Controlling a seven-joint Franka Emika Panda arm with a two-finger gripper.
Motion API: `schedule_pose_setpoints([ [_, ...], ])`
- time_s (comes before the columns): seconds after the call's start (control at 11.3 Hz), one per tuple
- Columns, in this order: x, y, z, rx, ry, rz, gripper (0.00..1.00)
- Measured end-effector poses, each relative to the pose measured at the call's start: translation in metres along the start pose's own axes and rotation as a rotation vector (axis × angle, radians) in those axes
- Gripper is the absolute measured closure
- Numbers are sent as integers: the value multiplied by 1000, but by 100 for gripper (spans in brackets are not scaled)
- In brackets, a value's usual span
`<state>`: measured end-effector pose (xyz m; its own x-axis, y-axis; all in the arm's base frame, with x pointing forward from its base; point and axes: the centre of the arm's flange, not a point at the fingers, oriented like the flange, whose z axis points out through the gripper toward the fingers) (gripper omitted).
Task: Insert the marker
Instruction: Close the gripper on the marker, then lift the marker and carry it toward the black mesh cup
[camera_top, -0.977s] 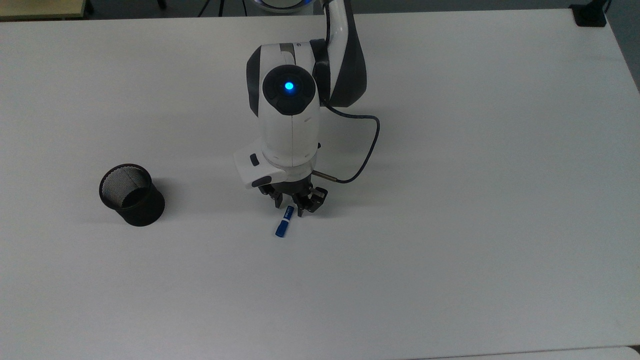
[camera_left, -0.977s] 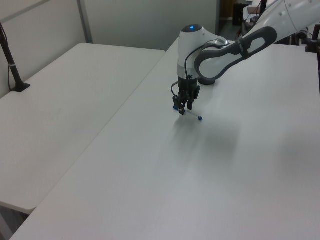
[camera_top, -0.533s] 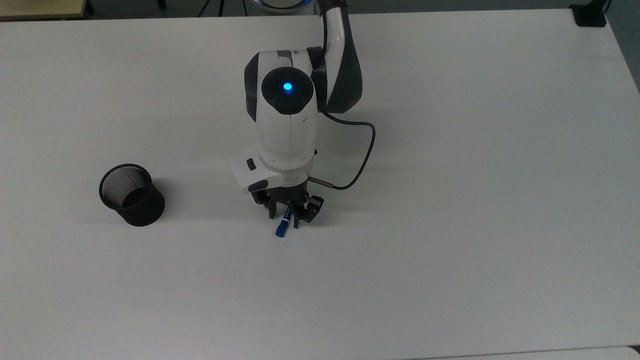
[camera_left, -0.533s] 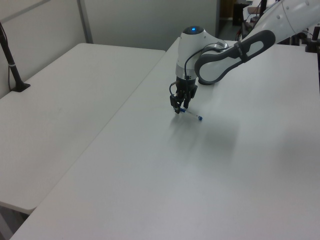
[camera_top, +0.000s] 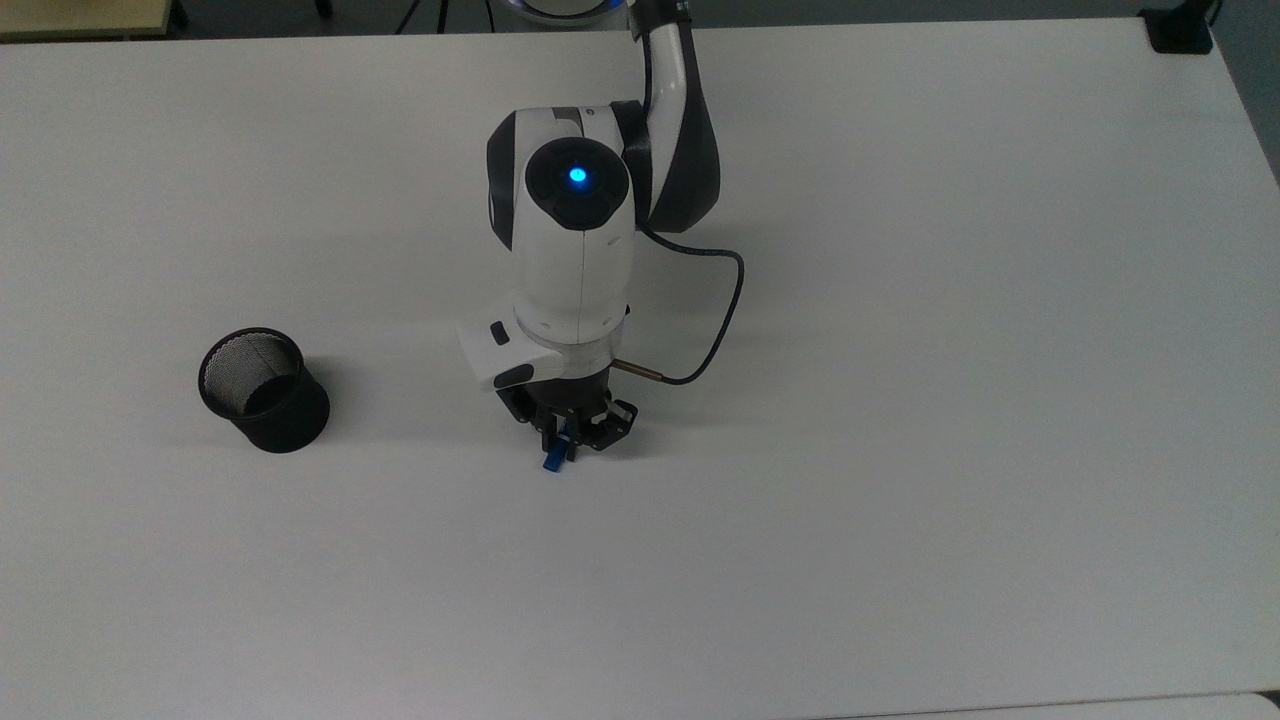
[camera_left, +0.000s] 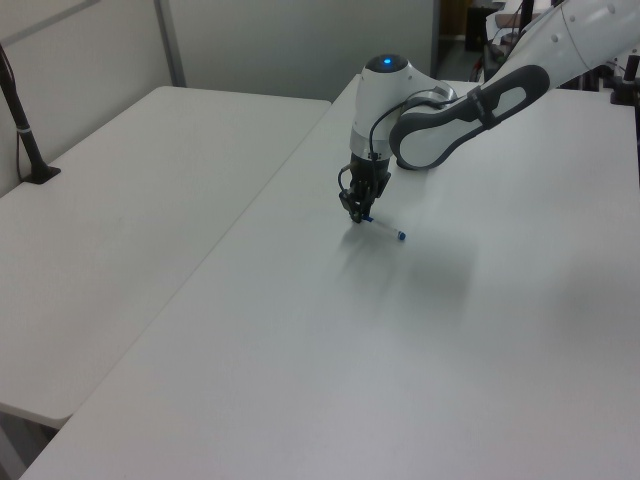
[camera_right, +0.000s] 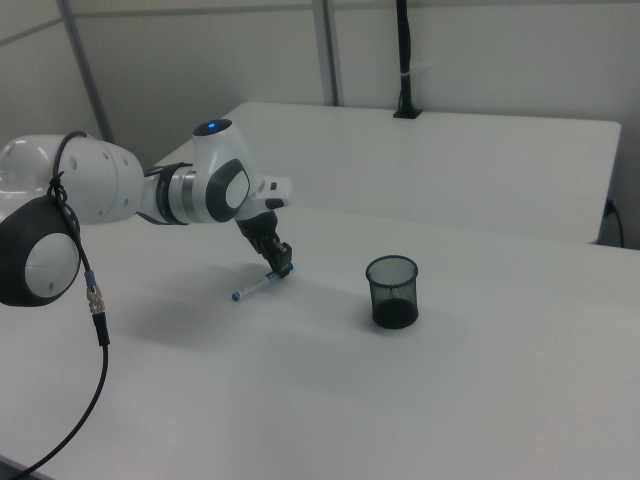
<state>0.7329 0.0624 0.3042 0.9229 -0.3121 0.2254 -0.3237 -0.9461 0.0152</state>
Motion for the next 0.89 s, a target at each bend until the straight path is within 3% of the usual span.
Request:
schedule_pose_setpoints([
  [0.18,1,1,0,-1,2,0,82],
  [0.53,13,9,-12,-1,38,13,82],
  [0.89,52,51,-111,13,189,80,82],
])
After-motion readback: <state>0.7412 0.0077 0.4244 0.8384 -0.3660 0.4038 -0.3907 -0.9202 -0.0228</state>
